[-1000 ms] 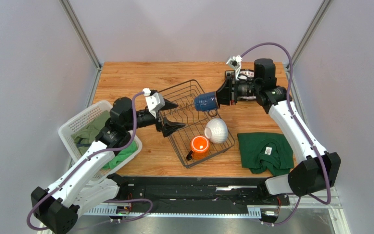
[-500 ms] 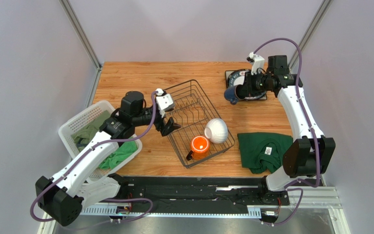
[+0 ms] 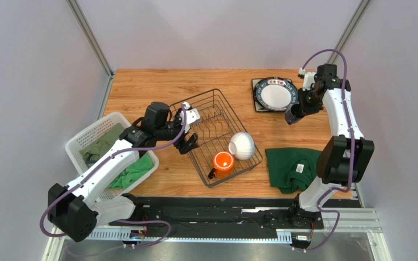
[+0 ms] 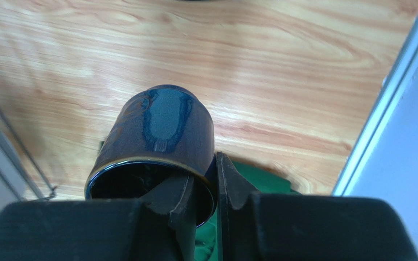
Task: Unload the mixed dishes from the dish rack
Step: Place the cup at the center of the board.
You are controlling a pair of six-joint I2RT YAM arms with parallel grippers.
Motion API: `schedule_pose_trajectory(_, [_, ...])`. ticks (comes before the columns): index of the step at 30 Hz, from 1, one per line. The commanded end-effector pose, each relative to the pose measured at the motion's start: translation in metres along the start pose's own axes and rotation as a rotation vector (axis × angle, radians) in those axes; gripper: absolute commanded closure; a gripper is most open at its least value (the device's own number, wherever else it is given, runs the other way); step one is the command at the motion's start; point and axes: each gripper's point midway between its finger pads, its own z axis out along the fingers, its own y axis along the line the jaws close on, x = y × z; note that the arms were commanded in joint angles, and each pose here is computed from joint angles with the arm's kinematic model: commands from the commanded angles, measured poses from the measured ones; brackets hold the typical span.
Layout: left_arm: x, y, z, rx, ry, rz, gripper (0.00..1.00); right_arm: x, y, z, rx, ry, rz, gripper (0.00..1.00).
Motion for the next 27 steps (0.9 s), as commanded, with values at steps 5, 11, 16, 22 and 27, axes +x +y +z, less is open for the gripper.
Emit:
schedule_pose_trajectory(5, [-0.017, 0.012, -0.004, -0.035, -0.011, 0.030, 0.13, 0.019, -0.054, 0.021, 0.121, 0.087, -0.012, 1.00])
schedule_pose_trajectory(11, [-0.017, 0.010, -0.004, -0.022, -0.008, 0.029, 0.13, 0.028, -0.084, 0.041, 0.169, 0.137, 0.011, 1.00])
schedule_pose_trajectory(16, [-0.016, 0.009, -0.004, -0.017, -0.006, 0.030, 0.13, 0.035, -0.102, 0.058, 0.183, 0.175, 0.029, 1.00])
schedule_pose_trajectory(22, [-0.014, 0.009, -0.001, -0.011, 0.000, 0.023, 0.13, 0.036, -0.117, 0.067, 0.190, 0.183, 0.046, 1.00])
schedule_pose_trajectory(27, [-0.014, 0.009, 0.002, -0.002, 0.004, 0.016, 0.13, 0.029, -0.127, 0.070, 0.204, 0.167, 0.059, 1.00])
